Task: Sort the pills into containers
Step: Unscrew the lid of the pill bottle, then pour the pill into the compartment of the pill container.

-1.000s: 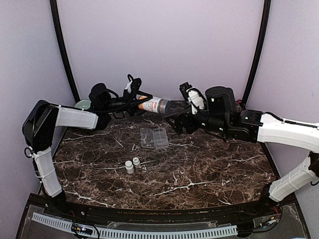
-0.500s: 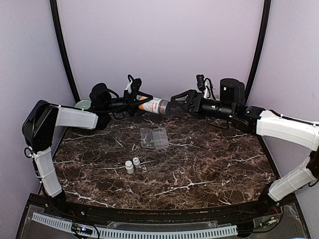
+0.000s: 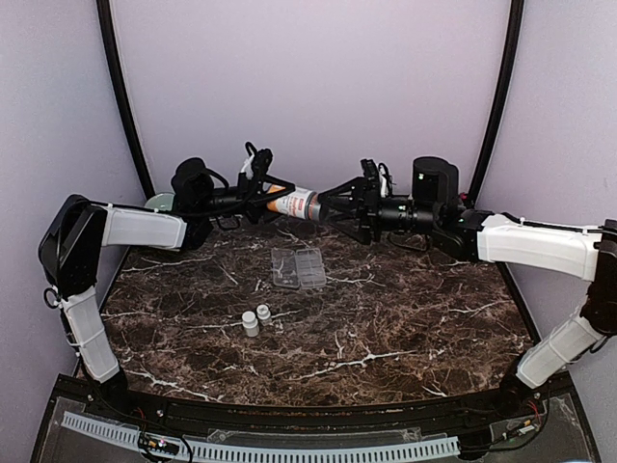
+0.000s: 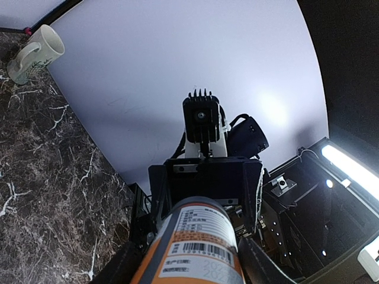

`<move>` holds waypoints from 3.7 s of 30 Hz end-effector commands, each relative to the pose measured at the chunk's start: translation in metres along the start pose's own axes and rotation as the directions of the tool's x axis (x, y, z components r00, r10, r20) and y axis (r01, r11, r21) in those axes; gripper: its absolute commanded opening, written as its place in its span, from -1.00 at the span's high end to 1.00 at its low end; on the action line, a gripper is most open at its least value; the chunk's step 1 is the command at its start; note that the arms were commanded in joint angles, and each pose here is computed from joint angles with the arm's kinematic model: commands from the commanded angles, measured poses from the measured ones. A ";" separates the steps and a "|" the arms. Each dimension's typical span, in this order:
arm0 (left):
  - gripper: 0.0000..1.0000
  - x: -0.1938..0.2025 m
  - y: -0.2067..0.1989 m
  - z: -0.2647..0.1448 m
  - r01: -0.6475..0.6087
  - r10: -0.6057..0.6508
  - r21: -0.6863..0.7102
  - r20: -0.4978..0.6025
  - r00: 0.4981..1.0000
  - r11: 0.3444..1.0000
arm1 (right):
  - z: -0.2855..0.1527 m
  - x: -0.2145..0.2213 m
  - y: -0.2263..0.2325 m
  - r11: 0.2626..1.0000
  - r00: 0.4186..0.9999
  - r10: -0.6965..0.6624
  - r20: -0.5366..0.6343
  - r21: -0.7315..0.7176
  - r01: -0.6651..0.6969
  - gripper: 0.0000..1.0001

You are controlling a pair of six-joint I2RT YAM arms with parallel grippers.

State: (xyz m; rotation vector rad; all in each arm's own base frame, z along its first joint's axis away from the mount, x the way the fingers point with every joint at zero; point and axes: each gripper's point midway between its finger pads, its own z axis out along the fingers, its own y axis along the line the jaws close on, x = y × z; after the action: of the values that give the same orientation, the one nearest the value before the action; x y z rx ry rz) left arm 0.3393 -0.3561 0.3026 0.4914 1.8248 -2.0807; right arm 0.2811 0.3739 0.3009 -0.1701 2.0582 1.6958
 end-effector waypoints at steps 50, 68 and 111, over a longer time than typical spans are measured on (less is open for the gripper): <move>1.00 -0.012 -0.037 0.004 -0.024 0.021 0.111 0.026 0.999 0.994 | -0.040 -0.034 -0.006 0.326 0.471 -0.865 -0.172 0.520 0.789 0.19; 1.00 -0.015 -0.031 0.000 -0.028 0.023 0.115 0.047 0.999 0.993 | -0.041 -0.018 -0.031 0.371 0.537 -0.825 -0.174 0.550 0.748 0.20; 1.00 -0.009 0.139 -0.064 0.058 -0.055 -0.068 0.047 0.997 0.996 | -0.026 0.003 -0.120 0.586 0.759 -0.642 -0.111 0.567 0.579 0.20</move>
State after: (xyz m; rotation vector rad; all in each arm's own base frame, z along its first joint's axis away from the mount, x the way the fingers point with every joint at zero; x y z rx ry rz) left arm 0.4097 -0.3142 0.1834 0.2983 1.9068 -2.0821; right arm 0.3114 0.3185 0.1958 -0.5217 1.9988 0.5860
